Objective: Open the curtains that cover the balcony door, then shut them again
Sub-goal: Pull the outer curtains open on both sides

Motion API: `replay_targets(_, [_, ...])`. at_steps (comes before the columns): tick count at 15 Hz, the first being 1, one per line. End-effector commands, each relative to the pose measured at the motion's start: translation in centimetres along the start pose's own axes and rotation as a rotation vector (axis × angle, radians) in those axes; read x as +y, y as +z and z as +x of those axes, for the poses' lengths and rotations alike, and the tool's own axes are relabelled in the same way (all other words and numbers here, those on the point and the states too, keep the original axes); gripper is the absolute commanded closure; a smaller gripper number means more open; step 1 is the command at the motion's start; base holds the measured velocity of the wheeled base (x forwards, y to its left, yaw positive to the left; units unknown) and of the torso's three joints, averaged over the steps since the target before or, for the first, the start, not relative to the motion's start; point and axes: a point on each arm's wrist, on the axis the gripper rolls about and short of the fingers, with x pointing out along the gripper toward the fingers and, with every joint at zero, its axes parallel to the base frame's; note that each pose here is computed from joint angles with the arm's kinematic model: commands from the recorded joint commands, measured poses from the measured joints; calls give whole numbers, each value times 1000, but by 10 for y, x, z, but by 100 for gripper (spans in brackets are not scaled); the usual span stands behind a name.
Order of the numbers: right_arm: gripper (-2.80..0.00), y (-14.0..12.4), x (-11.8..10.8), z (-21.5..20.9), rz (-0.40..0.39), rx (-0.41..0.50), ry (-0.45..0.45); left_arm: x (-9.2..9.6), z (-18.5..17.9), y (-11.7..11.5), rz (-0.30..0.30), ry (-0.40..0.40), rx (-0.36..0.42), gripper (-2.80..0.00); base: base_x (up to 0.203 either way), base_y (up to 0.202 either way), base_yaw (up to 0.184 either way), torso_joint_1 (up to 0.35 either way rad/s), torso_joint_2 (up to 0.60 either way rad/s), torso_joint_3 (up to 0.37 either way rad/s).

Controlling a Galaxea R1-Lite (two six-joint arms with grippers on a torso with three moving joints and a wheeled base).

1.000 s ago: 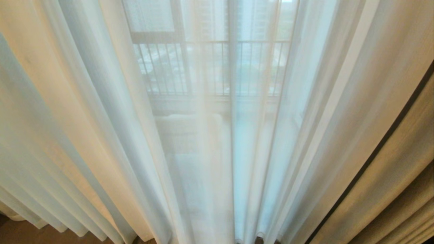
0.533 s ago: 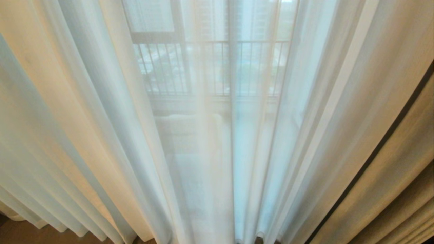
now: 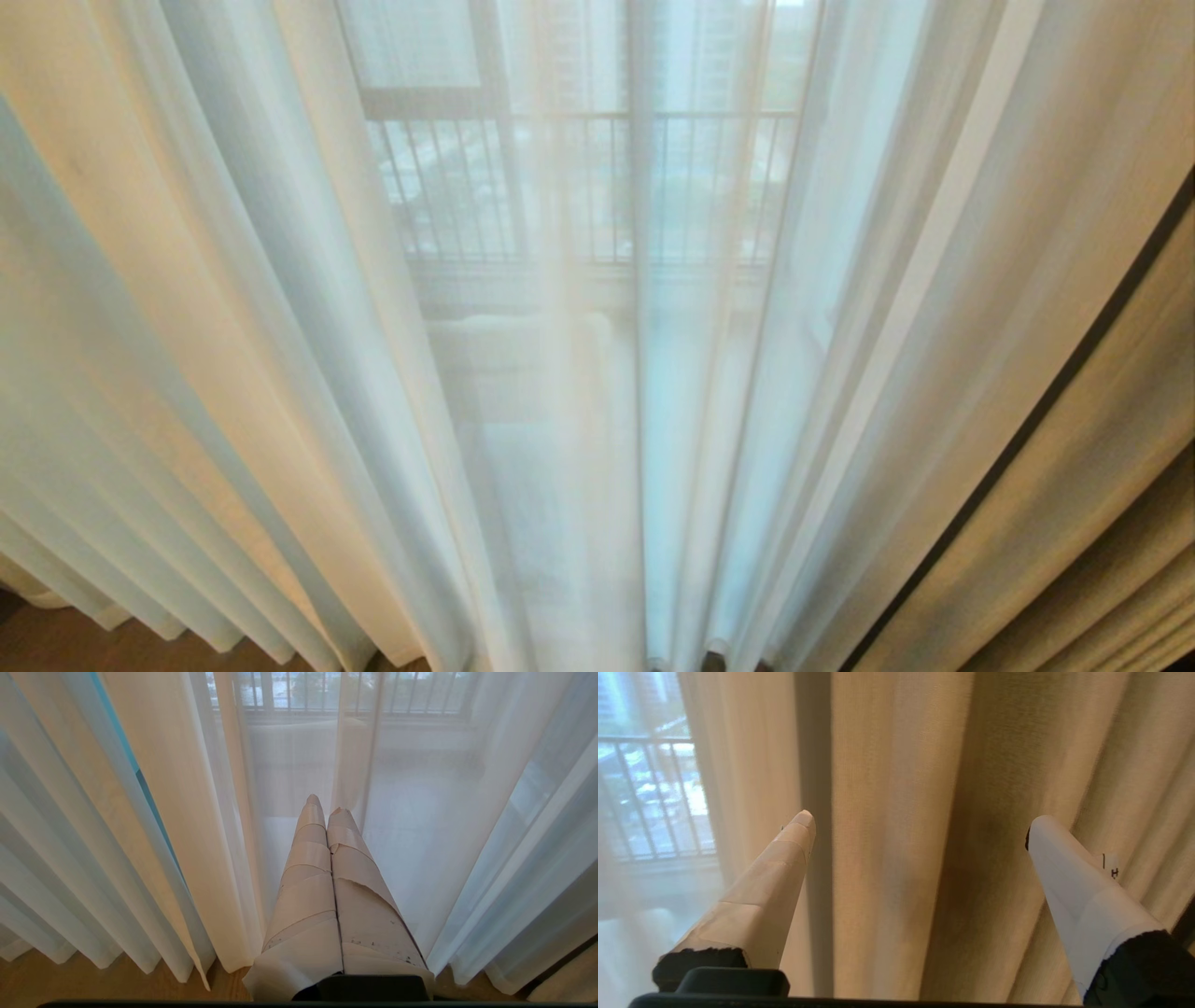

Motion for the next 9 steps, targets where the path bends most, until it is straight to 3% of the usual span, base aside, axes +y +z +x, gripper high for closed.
replay_targets(1, [-280,-7,-1,-3,-7,-19,-6,0,0,0,0,0,0,0,0,0,0,0,0,0])
replay_targets(6, [-280,-26,1,-3,29,-89,94,0,0,0,0,0,0,0,0,0,0,0,0,0])
replay_targets(9, [-280,-40,0,8,40,-80,150,0,0,0,0,0,-2,0,0,0,0,0,0,0])
